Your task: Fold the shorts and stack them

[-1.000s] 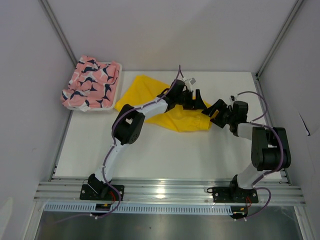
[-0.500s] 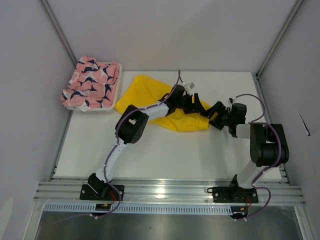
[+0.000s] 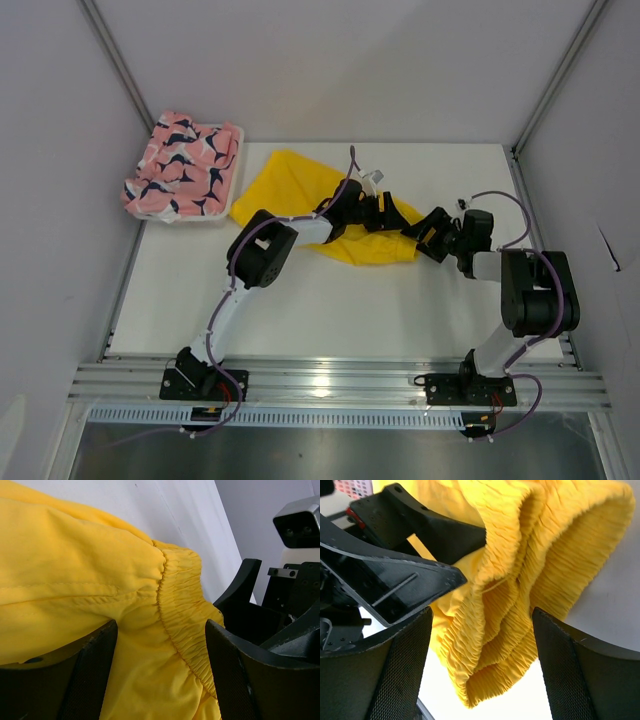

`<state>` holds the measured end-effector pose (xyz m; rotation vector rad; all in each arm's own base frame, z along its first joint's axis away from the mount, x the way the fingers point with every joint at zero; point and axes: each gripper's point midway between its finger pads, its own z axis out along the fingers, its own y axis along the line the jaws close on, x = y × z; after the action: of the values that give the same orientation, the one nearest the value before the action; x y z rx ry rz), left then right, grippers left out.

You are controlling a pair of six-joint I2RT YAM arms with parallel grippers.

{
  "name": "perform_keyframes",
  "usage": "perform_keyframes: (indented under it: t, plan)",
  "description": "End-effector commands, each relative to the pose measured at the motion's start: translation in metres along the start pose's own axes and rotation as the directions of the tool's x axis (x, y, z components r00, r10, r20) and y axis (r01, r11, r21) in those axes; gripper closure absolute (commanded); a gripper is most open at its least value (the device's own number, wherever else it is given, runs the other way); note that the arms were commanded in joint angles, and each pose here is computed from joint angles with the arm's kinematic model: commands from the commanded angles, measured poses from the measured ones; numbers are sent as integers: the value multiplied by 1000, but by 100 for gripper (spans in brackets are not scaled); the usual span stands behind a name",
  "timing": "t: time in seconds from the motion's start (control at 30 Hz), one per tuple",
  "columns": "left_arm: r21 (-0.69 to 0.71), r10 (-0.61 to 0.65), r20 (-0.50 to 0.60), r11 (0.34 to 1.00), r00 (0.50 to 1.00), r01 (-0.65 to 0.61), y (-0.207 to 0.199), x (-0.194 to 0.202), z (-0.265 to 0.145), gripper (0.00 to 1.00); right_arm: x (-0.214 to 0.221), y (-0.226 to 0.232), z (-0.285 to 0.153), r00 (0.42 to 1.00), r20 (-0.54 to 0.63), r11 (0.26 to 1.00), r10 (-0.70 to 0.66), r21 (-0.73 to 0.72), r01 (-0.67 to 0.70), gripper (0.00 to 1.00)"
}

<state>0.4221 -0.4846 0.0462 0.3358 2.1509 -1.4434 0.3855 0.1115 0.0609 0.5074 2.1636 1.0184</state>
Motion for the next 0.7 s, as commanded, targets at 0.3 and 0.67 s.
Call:
perform_keyframes:
  t: [0.3, 0.67]
  plan:
    - [-78, -50, -65, 996, 997, 45, 24, 34, -6, 25, -12, 30, -24, 982, 126, 990, -140, 47, 135, 17]
    - [-80, -51, -63, 996, 997, 46, 24, 34, -6, 24, -2, 19, -4, 995, 55, 996, -89, 26, 88, 16]
